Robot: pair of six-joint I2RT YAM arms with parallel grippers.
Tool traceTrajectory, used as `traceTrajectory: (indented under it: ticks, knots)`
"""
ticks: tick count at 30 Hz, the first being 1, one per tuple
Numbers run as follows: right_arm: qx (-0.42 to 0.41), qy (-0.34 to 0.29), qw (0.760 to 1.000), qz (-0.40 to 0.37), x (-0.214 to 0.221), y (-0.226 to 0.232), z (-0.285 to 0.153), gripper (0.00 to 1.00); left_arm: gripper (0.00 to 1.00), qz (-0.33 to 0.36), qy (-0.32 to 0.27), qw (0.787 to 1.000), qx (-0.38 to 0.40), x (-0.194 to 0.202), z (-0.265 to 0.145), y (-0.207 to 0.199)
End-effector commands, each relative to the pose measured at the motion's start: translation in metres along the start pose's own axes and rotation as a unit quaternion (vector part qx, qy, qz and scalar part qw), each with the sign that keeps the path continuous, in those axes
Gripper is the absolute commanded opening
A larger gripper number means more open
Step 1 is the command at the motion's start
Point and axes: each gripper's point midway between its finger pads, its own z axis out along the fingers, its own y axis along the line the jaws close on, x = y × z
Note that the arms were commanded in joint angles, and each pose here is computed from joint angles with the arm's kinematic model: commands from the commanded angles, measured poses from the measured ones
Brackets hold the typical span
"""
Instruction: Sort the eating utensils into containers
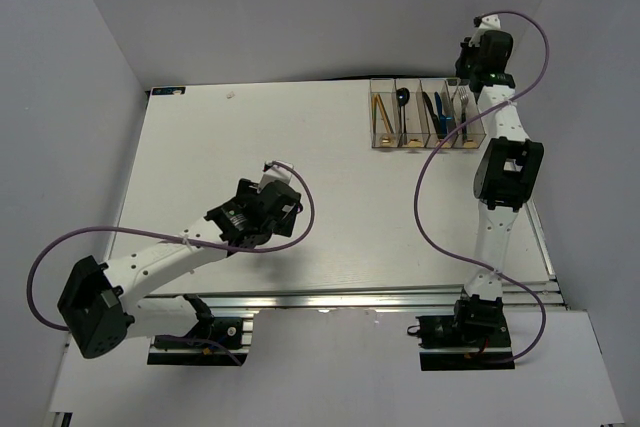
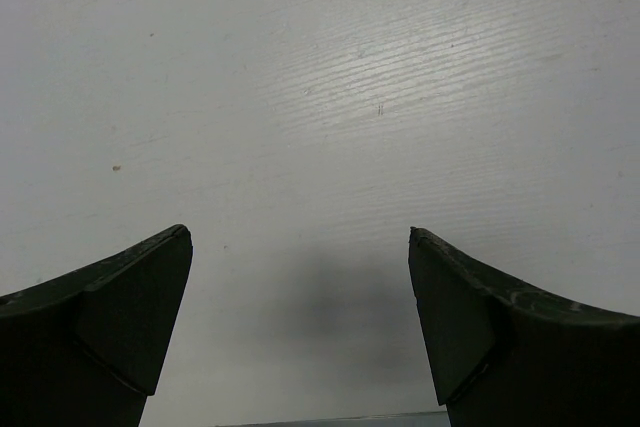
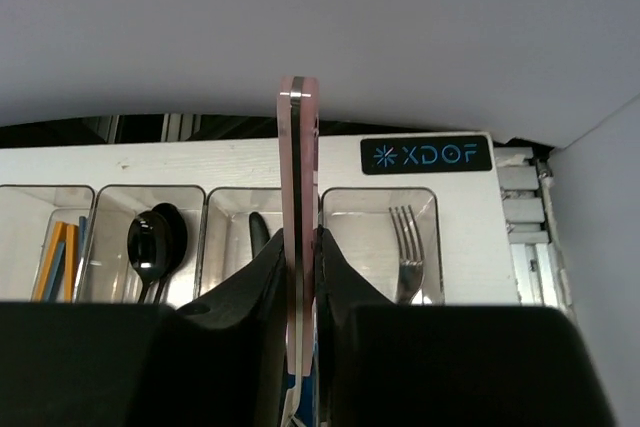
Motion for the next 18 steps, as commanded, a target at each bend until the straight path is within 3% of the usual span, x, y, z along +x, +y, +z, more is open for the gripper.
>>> traceTrajectory:
  ticks: [1,18]
  knots:
    - [0.012,-0.065,0.997,-0.045,-0.055,-0.015,-0.013,0.00,0.98,-0.009,-0.017,1.000,0.014,-0.006,-0.009,0.001]
    - [0.012,0.001,0.998,-0.056,0.005,-0.033,-0.011,0.00,0.98,-0.013,-0.020,0.999,0.026,-0.007,-0.012,-0.002]
